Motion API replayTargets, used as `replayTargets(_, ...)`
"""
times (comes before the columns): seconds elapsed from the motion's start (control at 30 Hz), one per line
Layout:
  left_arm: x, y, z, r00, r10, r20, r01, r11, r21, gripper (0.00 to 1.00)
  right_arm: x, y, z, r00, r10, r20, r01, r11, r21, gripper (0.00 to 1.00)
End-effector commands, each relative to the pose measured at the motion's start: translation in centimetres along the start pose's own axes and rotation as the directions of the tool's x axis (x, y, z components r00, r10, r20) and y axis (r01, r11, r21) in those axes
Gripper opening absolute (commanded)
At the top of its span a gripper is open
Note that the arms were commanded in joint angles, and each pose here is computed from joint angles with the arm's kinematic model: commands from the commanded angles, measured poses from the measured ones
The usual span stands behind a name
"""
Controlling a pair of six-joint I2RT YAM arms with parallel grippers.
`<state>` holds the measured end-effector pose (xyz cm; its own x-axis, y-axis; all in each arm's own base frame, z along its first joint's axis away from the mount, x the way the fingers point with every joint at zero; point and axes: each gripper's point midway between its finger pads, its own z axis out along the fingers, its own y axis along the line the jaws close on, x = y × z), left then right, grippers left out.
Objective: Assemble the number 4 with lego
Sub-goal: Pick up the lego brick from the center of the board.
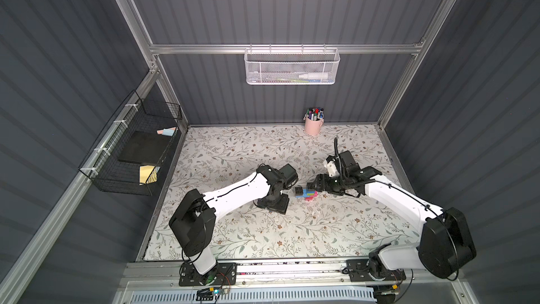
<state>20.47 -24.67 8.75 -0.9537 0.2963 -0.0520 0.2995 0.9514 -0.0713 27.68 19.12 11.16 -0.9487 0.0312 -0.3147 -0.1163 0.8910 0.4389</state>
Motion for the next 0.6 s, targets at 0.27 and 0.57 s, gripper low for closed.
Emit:
replayTargets(0.27, -3.2, -0.3, 0.8, 0.992, -0.118, 0.050, 0.113, 0.989, 0.096, 0.62, 3.4, -3.3, 1.0, 0.991, 0.033, -0.132, -0.015, 0.991, 0.136, 0.73)
replayTargets(0.57, -3.2, 0.8, 2.3, 0.987, -0.159, 0.009, 0.159, 0.987, 0.005, 0.49, 3.2, -3.3, 1.0, 0.991, 0.032, -0.130, -0.013, 0.990, 0.139, 0.73)
